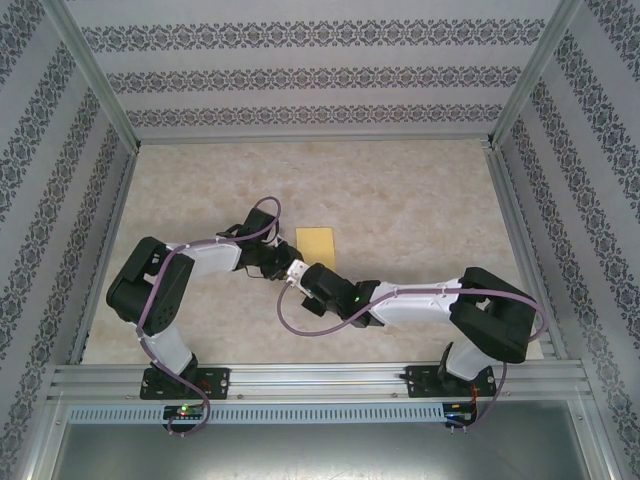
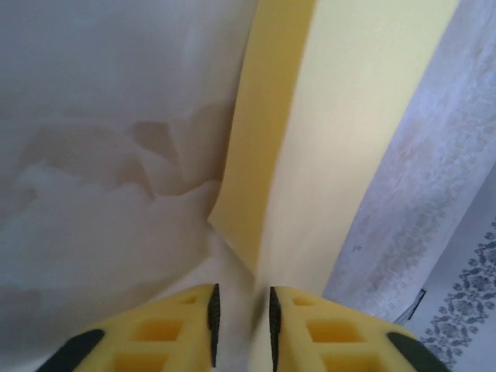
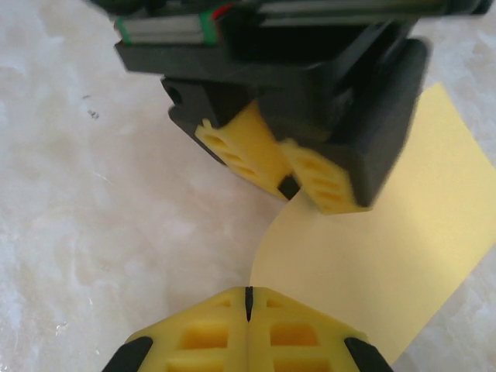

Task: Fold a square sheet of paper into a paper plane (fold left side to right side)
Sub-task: Third fold the triangle at the center of the table.

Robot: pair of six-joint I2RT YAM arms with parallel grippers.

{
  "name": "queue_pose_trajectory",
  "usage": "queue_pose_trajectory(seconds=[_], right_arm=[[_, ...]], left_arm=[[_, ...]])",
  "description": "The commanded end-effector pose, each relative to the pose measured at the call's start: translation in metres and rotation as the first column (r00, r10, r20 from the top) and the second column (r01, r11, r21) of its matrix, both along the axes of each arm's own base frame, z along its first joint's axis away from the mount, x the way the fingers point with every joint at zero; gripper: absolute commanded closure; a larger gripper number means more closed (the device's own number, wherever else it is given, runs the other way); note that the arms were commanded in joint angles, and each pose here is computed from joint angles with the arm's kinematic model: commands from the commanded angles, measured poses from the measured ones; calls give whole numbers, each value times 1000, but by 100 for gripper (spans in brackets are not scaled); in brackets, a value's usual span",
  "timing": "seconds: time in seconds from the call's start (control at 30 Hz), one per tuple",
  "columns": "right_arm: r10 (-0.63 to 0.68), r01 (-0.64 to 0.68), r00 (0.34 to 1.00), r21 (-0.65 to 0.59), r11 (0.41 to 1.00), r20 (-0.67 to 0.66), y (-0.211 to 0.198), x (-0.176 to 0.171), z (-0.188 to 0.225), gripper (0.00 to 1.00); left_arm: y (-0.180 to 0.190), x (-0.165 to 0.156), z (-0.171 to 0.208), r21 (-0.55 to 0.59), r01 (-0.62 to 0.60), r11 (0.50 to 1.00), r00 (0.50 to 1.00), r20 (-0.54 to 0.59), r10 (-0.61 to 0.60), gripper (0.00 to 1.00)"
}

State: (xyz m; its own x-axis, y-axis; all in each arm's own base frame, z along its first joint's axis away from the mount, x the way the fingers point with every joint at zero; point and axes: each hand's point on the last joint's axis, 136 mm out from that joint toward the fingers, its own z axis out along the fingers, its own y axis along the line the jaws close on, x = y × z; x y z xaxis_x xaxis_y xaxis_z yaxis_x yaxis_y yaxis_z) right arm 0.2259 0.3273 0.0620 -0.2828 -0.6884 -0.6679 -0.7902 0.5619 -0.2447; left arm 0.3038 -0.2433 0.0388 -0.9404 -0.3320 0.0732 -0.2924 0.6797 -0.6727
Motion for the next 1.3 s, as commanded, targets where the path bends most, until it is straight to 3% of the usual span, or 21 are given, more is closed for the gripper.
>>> queue_pose_trajectory(seconds=[0.0,0.17,0.23,0.37,0.47,0.83,1.27], right_arm=[[10,-8,998,26,1000,-62,-4,-8,-4,100],[0,6,995,55,998,-98,-6,-9,-8,100],[-4,12,994,74,997,-108,-5,-9,-6,100],[-8,24,990,112,993,-138,-2,-7,-3,100],[-16,34,988,117,993,-152,-3,-6,-5,100],[-50,87,973,157,984,-226,-2,-1,-10,100],[-109,206,926,241,948,-362,-15,14,-11,100]], left_arm=[[10,2,26,53,39,998,996,76,-43,54],[41,13,50,66,7,998,991,130,-15,47],[41,17,55,73,32,997,988,148,-43,52],[22,33,61,17,109,994,978,177,-110,72],[3,49,64,-4,161,987,967,201,-156,77],[-57,83,26,0,312,950,938,158,-308,84],[-61,82,-26,42,359,932,930,62,-361,93]])
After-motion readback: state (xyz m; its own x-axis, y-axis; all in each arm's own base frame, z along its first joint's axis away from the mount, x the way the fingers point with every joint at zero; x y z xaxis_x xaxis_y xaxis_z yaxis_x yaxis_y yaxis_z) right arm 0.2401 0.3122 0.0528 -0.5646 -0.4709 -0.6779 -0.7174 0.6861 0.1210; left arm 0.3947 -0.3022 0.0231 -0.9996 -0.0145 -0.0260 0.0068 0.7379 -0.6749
